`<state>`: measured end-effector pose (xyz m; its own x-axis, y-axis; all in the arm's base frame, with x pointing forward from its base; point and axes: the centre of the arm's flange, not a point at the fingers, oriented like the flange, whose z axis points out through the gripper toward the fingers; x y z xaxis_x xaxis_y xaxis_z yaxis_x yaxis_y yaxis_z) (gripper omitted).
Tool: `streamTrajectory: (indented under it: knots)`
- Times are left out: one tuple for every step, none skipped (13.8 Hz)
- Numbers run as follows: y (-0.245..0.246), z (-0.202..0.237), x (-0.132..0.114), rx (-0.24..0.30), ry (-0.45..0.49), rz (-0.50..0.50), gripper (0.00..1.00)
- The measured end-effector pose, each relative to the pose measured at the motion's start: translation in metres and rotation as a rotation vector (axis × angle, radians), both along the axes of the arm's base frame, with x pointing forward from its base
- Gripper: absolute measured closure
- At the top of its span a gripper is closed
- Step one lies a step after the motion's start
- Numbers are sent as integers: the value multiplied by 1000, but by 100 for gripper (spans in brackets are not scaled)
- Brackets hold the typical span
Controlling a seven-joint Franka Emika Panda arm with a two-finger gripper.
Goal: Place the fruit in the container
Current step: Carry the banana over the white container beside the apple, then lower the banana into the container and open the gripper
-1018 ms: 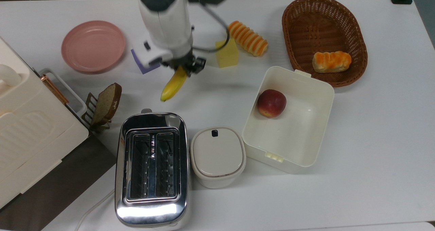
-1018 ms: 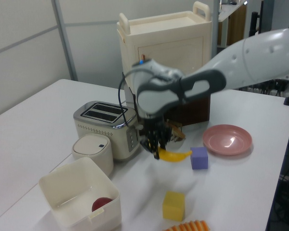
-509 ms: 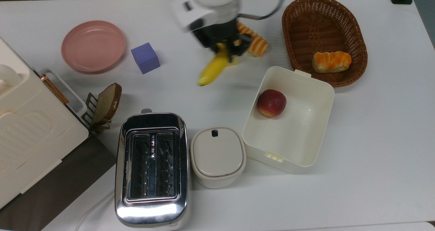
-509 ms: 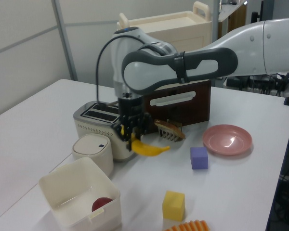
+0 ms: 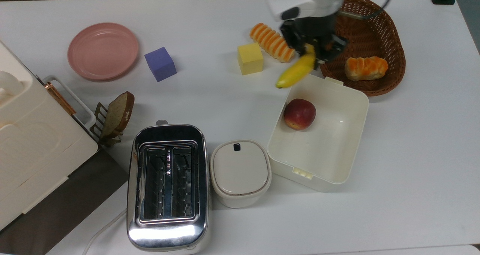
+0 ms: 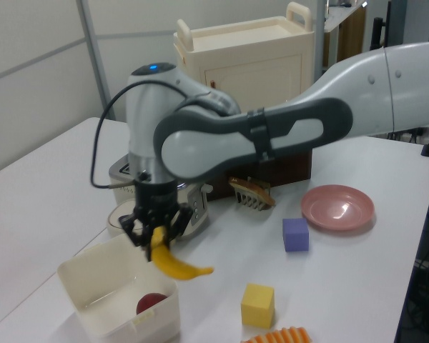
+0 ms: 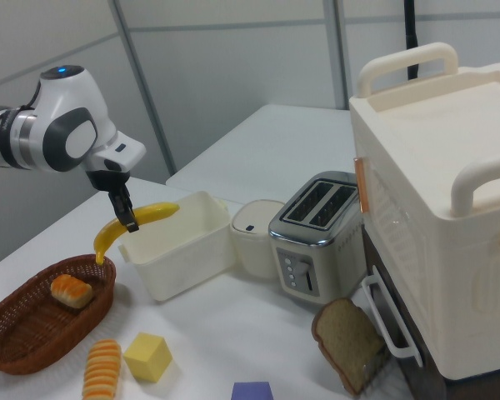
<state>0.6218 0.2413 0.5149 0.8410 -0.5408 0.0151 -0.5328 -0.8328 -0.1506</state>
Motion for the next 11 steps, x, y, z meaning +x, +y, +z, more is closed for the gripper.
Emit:
streamTrajectory:
  knots:
    - [10,-7,6,10,-15,-50,67]
    - [12,-13,12,18,-23,-93,64]
    - [12,-18,19,25,-34,-138,63]
    - [10,-23,26,32,-46,-184,62]
    - [8,-25,32,34,-61,-223,61]
    - [6,-25,37,32,-81,-261,53]
    - [4,-25,40,27,-98,-293,42]
    - [1,-23,42,16,-112,-321,34]
    - [-1,-20,44,3,-126,-338,21]
    - [-2,-18,44,-5,-136,-349,7]
    - [-3,-17,45,-8,-141,-349,1]
